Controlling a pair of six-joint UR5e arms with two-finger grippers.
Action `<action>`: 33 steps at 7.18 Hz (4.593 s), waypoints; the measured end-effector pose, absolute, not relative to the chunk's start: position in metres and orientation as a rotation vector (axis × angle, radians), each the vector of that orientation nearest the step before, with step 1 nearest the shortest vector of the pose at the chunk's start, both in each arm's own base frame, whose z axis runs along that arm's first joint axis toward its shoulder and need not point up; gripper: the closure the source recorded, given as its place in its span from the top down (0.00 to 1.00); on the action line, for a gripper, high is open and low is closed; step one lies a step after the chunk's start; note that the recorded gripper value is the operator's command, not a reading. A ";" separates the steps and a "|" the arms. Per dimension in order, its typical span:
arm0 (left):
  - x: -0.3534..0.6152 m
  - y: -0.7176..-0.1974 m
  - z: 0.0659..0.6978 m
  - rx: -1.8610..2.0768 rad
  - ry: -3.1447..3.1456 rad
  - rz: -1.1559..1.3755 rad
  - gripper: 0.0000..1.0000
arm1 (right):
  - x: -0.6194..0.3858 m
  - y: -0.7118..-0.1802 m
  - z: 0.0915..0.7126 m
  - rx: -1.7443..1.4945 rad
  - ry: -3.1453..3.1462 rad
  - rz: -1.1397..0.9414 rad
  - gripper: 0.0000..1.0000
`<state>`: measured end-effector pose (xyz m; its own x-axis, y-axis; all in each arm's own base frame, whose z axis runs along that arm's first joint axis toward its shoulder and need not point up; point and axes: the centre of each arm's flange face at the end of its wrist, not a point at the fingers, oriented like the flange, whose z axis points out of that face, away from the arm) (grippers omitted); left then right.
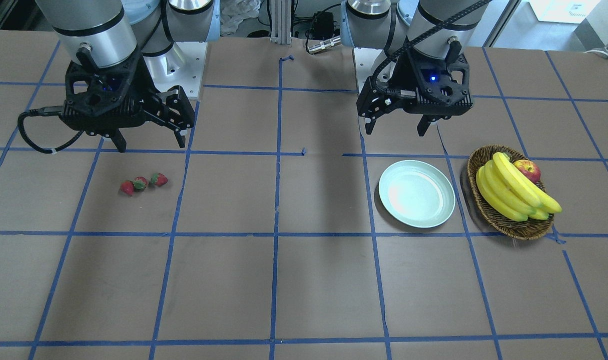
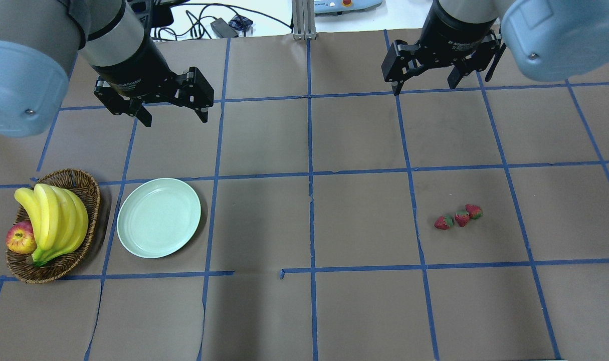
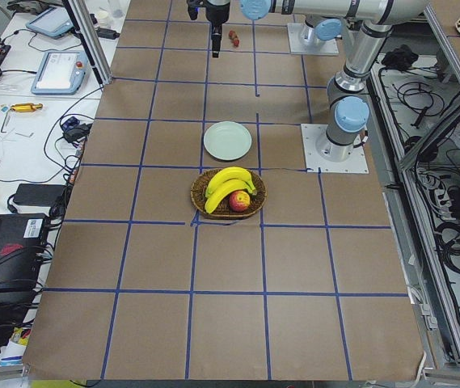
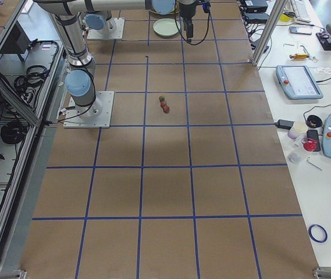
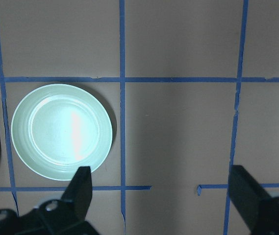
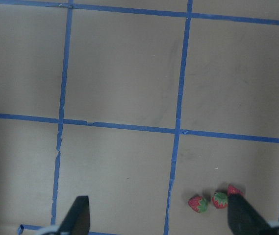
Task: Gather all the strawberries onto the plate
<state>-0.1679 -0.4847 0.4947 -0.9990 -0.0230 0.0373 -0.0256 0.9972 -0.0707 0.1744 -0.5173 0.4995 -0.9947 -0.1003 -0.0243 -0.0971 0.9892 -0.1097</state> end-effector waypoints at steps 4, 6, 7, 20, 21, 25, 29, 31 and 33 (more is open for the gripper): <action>-0.168 -0.486 0.493 0.038 -3.105 0.108 1.00 | 0.175 -0.517 0.500 -0.152 3.100 -0.168 1.00; -0.168 -0.486 0.492 0.038 -3.105 0.106 1.00 | 0.175 -0.517 0.498 -0.154 3.100 -0.163 1.00; -0.168 -0.486 0.492 0.038 -3.104 0.105 1.00 | 0.175 -0.517 0.497 -0.156 3.100 -0.160 1.00; -0.168 -0.478 0.479 0.038 -3.109 0.050 1.00 | -0.021 -0.482 0.255 1.041 2.951 0.089 1.00; -0.169 -0.478 0.478 0.037 -3.108 0.048 1.00 | -0.026 -0.468 0.235 1.200 2.890 0.073 1.00; -0.170 -0.478 0.476 0.033 -3.106 0.043 1.00 | -0.039 -0.449 0.199 1.559 2.616 0.087 1.00; -0.173 -0.478 0.476 0.020 -3.106 0.044 1.00 | -0.031 -0.431 0.172 1.590 2.583 0.062 0.67; -0.173 -0.478 0.476 0.018 -3.106 0.044 1.00 | -0.030 -0.430 0.170 1.629 2.555 0.061 0.16; -0.173 -0.478 0.476 0.019 -3.105 0.046 1.00 | -0.029 -0.432 0.171 1.636 2.530 0.057 0.05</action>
